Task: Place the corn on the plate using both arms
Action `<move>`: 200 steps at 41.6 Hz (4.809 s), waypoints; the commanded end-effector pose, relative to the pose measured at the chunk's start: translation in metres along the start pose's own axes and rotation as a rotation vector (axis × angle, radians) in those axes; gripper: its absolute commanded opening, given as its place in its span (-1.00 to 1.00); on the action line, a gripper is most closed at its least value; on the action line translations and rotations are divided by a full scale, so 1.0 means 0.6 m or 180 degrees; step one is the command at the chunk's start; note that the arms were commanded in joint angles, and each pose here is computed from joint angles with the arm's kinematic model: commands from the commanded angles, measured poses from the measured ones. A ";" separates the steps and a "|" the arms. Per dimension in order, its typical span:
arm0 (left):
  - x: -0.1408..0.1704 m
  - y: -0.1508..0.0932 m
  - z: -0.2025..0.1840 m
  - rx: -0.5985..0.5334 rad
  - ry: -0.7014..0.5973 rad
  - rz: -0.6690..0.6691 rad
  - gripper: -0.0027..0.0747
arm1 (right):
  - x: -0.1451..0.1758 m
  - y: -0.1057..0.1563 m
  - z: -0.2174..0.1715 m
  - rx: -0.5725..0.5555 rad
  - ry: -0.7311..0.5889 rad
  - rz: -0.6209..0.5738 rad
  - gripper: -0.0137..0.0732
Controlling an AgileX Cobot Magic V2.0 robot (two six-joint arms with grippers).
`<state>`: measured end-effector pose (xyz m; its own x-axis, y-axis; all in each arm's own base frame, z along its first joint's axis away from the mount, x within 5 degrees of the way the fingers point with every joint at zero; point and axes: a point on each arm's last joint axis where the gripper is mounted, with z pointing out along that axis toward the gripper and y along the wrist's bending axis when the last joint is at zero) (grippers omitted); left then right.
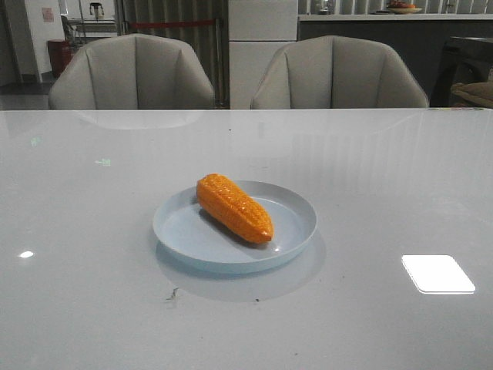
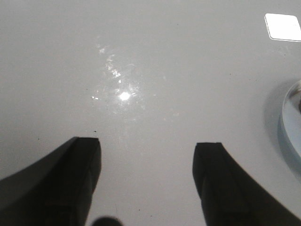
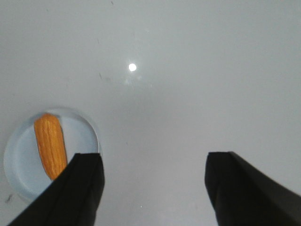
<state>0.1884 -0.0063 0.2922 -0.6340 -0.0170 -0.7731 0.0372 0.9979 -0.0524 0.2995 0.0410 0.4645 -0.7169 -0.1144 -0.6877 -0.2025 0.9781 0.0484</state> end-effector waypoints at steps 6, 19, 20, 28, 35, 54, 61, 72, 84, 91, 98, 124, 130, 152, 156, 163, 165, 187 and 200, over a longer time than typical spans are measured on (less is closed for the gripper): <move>-0.028 0.000 -0.014 -0.0006 -0.0437 -0.0068 0.33 | 0.120 -0.026 -0.048 0.0271 -0.0423 0.0211 0.60; -0.029 0.000 -0.014 -0.0008 -0.0455 -0.0069 0.33 | 0.304 -0.037 -0.020 0.0452 -0.0081 0.0481 0.60; -0.029 0.000 -0.014 -0.0008 -0.0455 -0.0069 0.33 | 0.313 -0.035 -0.019 0.0451 -0.0069 0.0483 0.60; -0.029 0.000 -0.014 -0.0008 -0.0455 -0.0069 0.33 | 0.340 -0.029 -0.026 0.0453 -0.0090 0.0480 0.60; -0.031 0.000 -0.015 -0.0010 -0.0487 -0.0069 0.33 | 0.340 -0.029 -0.029 0.0456 -0.0121 0.0476 0.60; -0.031 0.000 -0.015 -0.0011 -0.0493 -0.0069 -0.20 | 0.340 -0.029 -0.029 0.0454 -0.0111 0.0477 0.45; -0.031 0.000 -0.015 -0.0011 -0.0493 -0.0069 -0.62 | 0.341 -0.029 -0.029 0.0454 -0.0108 0.0477 -0.03; -0.031 0.000 -0.015 -0.0011 -0.0493 -0.0069 -0.69 | 0.341 -0.029 -0.029 0.0454 -0.0108 0.0477 -0.58; -0.031 0.000 -0.015 -0.0011 -0.0493 -0.0069 -0.69 | 0.340 -0.029 -0.029 0.0454 -0.0111 0.0477 -0.57; -0.031 0.000 -0.015 -0.0011 -0.0493 -0.0069 -0.69 | 0.340 -0.029 -0.029 0.0454 -0.0111 0.0477 -0.57; -0.031 0.000 -0.015 -0.0011 -0.0493 -0.0069 -0.69 | 0.340 -0.029 -0.029 0.0454 -0.0111 0.0477 -0.57; 0.041 0.001 -0.116 -0.0067 -0.1897 -0.0053 -0.69 | 0.341 -0.029 -0.029 0.0454 -0.0108 0.0477 -0.57; 0.077 0.002 -0.117 -0.0066 -0.1926 -0.0052 -0.69 | 0.341 -0.029 -0.029 0.0454 -0.0108 0.0477 -0.57; 0.189 0.006 -0.125 -0.0104 -0.2354 -0.0053 -0.69 | 0.341 -0.029 -0.029 0.0454 -0.0108 0.0477 -0.57; 0.210 0.007 -0.115 -0.0109 -0.2420 -0.0054 -0.69 | 0.341 -0.029 -0.029 0.0454 -0.0108 0.0477 -0.57; 0.248 0.009 -0.085 -0.0114 -0.2319 -0.0060 -0.69 | 0.341 -0.029 -0.029 0.0454 -0.0108 0.0477 -0.57; 0.256 0.010 -0.077 -0.0116 -0.2270 -0.0062 -0.69 | 0.341 -0.029 -0.029 0.0454 -0.0108 0.0477 -0.57; 0.271 0.010 -0.063 -0.0108 -0.2052 -0.0065 -0.69 | 0.341 -0.028 -0.029 0.0452 -0.0093 0.0478 -0.57; 0.271 0.010 -0.063 -0.0108 -0.2052 -0.0065 -0.69 | 0.345 -0.027 -0.029 0.0439 -0.0008 0.0484 -0.57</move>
<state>0.0560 -0.0014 0.1945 -0.0999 -0.0367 -0.9943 0.0068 0.9993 -0.0376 0.1408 -0.0008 0.3237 -0.7746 0.0319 -0.6317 -0.0040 0.9985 0.0553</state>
